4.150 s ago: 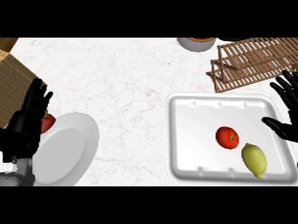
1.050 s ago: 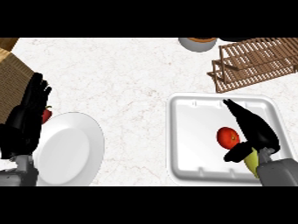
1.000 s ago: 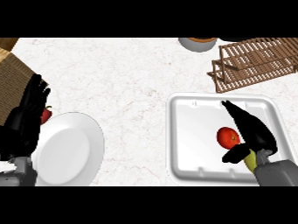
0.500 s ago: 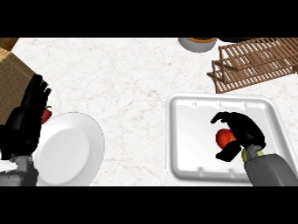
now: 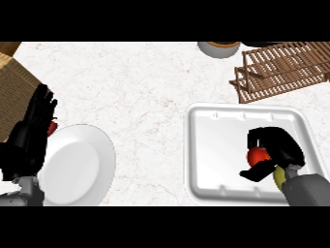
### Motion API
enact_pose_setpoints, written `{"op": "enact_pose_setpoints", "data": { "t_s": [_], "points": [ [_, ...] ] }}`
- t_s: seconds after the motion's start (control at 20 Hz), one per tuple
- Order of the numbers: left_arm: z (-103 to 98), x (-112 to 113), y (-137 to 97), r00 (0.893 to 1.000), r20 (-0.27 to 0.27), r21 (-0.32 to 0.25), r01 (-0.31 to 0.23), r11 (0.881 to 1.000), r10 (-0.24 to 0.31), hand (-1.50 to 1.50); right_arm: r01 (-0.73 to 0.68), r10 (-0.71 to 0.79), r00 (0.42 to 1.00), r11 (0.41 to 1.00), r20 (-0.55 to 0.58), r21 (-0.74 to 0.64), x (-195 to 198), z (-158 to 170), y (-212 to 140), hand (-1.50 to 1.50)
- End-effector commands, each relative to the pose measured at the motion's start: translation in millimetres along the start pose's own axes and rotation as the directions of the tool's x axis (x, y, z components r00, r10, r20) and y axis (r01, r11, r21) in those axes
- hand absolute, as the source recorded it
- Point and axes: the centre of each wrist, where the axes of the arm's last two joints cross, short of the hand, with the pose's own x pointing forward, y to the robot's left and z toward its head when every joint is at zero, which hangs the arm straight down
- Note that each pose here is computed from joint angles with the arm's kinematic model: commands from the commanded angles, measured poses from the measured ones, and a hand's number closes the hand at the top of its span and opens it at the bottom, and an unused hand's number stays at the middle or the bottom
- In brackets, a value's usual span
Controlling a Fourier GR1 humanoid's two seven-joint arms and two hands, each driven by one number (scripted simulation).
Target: Pick the tomato from the tray and place it in the tiered shelf
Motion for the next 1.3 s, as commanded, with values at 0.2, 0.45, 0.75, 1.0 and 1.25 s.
{"op": "enact_pose_setpoints", "data": {
  "t_s": [0.2,0.45,0.75,1.0,1.25],
  "points": [
    [-11.1,-5.6,-1.9,1.0,-0.002,-0.011,0.013,1.0,-0.013,0.0,-0.064,0.058,0.99,0.997,0.132,0.044,-57.4,22.3,-50.2,1.5],
    [-22.3,-1.0,0.2,1.0,0.001,0.014,0.01,1.0,-0.01,0.0,0.033,-0.038,0.976,0.999,0.216,0.029,-68.1,58.9,-86.5,1.5],
    [-1.7,-6.2,0.4,1.0,-0.014,0.033,0.006,0.999,-0.006,0.0,0.331,-0.279,0.912,0.933,0.302,-0.138,-52.7,80.6,-137.2,1.5],
    [4.2,2.0,-4.1,1.0,0.003,0.007,0.008,1.0,-0.008,0.0,0.42,-0.367,0.906,0.846,0.213,-0.328,-52.5,101.3,-183.0,1.5],
    [-22.4,-5.3,5.8,1.0,-0.011,0.011,0.01,1.0,-0.01,0.0,0.357,-0.318,0.934,0.825,0.162,-0.438,-63.3,130.1,-243.7,1.5]
  ]
}}
